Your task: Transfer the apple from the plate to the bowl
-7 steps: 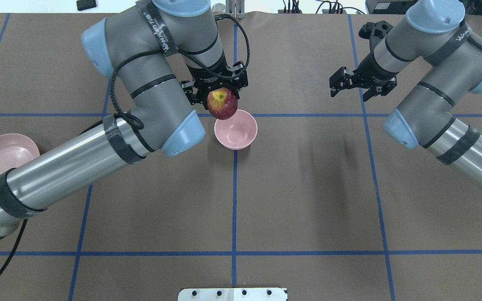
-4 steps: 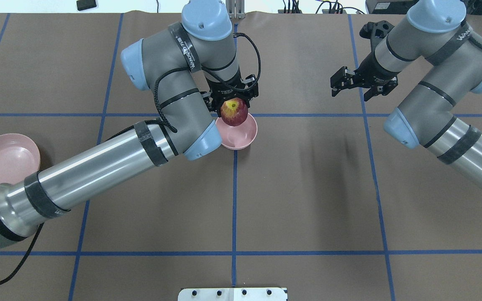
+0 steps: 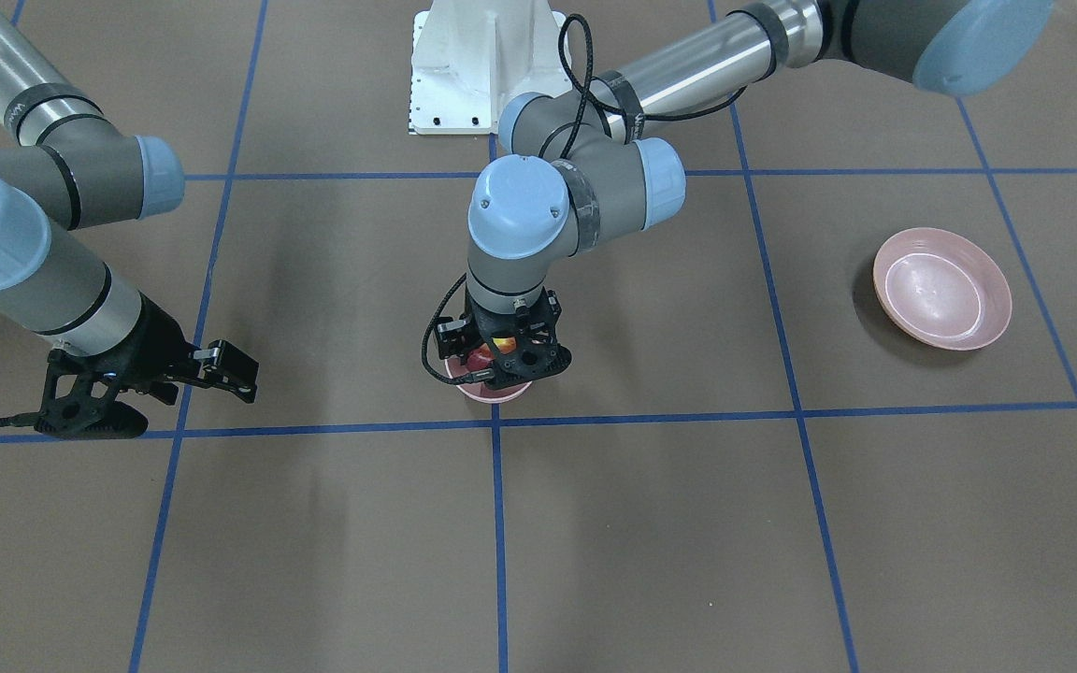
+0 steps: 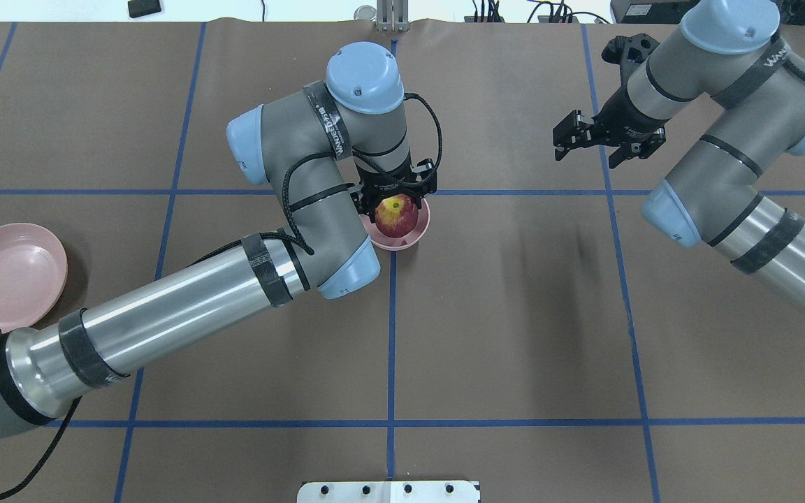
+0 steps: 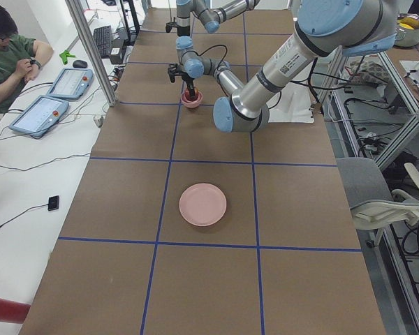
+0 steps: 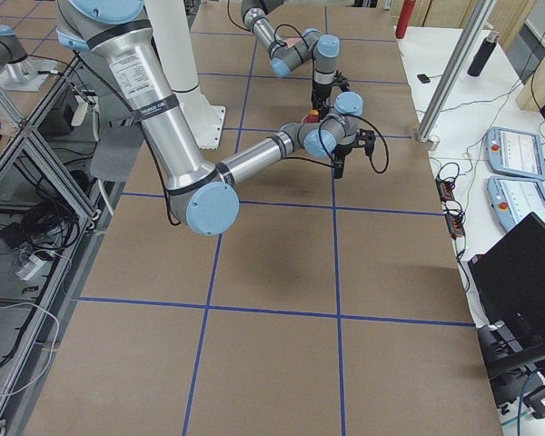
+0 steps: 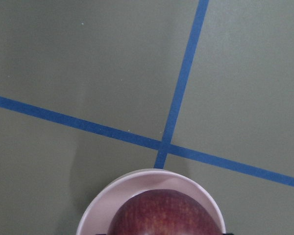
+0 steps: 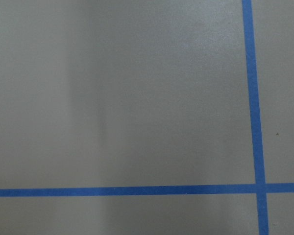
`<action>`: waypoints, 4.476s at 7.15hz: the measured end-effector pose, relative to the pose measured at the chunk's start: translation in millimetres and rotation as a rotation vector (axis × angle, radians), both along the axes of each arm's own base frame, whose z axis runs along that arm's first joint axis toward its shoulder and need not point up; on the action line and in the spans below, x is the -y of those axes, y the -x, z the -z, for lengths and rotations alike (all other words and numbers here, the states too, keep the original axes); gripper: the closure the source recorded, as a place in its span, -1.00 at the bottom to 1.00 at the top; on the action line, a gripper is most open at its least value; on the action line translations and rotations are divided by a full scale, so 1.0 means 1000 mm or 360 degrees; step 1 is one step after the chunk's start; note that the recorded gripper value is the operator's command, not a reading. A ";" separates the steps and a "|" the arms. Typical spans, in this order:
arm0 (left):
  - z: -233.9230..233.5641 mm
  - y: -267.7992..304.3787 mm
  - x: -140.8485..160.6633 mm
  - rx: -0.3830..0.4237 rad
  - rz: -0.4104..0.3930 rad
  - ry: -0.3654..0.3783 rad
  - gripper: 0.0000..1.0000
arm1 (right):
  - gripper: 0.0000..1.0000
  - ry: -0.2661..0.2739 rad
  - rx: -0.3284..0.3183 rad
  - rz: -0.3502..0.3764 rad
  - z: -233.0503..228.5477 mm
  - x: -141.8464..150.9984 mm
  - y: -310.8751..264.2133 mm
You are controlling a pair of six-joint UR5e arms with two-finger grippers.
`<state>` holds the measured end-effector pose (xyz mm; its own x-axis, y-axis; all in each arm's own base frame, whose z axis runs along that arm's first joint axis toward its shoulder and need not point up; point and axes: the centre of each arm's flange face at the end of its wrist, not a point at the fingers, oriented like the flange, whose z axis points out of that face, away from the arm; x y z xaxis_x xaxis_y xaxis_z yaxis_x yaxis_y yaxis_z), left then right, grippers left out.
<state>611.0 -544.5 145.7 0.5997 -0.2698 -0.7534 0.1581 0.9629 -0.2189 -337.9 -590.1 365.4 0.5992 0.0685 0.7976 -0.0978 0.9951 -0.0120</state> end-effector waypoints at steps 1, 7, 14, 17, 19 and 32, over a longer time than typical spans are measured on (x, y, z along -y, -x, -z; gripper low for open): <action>-0.001 -0.004 -0.003 0.0001 -0.0008 0.0000 1.00 | -1.00 0.0000 -0.0001 0.0000 0.000 0.000 0.000; -0.004 -0.007 -0.003 -0.0018 0.0009 -0.0041 -0.96 | -1.00 -0.0006 0.0001 -0.0001 0.001 0.002 -0.001; -0.005 0.045 0.000 -0.0067 0.0037 -0.0259 -0.96 | -1.00 -0.0087 -0.0038 -0.0028 -0.003 0.004 -0.006; -0.064 0.172 -0.008 -0.0014 -0.0013 -0.0515 -0.96 | -1.00 -0.0124 -0.0035 -0.0036 -0.002 0.006 -0.012; -0.134 0.269 0.018 0.0176 -0.0071 -0.0655 -0.96 | -1.00 -0.0142 -0.0112 -0.0086 -0.033 0.026 -0.060; -0.528 0.685 -0.014 0.0215 -0.0228 -0.0392 -0.96 | -1.00 0.0163 -0.0168 -0.0092 -0.264 -0.055 -0.391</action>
